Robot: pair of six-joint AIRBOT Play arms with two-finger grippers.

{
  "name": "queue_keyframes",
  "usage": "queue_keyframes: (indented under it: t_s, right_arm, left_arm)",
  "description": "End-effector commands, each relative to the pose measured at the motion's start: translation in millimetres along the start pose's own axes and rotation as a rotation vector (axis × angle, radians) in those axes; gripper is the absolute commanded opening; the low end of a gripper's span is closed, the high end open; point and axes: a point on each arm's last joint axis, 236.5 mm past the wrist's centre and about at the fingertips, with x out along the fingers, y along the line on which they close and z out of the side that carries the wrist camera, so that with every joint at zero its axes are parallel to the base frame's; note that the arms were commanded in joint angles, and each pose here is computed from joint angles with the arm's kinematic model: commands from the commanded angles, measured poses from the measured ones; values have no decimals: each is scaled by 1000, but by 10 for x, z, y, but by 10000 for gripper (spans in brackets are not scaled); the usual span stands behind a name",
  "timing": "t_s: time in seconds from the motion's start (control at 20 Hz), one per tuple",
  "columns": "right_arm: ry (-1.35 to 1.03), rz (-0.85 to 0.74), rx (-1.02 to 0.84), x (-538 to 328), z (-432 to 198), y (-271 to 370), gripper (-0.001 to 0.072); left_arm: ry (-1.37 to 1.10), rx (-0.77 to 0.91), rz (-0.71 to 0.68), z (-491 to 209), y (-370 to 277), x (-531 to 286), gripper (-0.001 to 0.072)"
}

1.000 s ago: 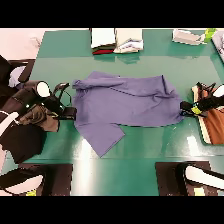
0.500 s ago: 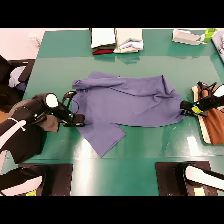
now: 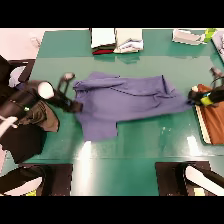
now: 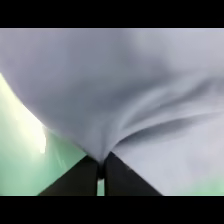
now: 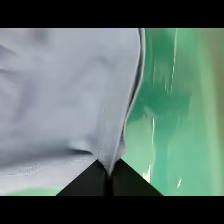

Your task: Fold the shirts.

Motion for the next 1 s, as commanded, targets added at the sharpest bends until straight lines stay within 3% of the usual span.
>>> queue_keyframes:
  t_s: [0.0,0.25,0.5,0.75,0.95]
  right_arm:
    - [-328,72,-74,-1204,572,419,17]
    - [-816,112,-194,-3221,779,891,17]
    - [-1045,95,-254,-4260,534,1047,14]
    - [-974,74,-285,-4339,573,1082,14]
    - [-774,86,-234,-3626,883,981,14]
  left_arm:
    - [-428,91,135,884,113,-1565,26]
    - [-1077,98,99,926,-127,-4377,26]
    - [-1390,93,47,411,-214,-5700,25]
    - [-1330,96,62,565,-199,-5430,25]
    - [-963,92,131,1036,-56,-3984,25]
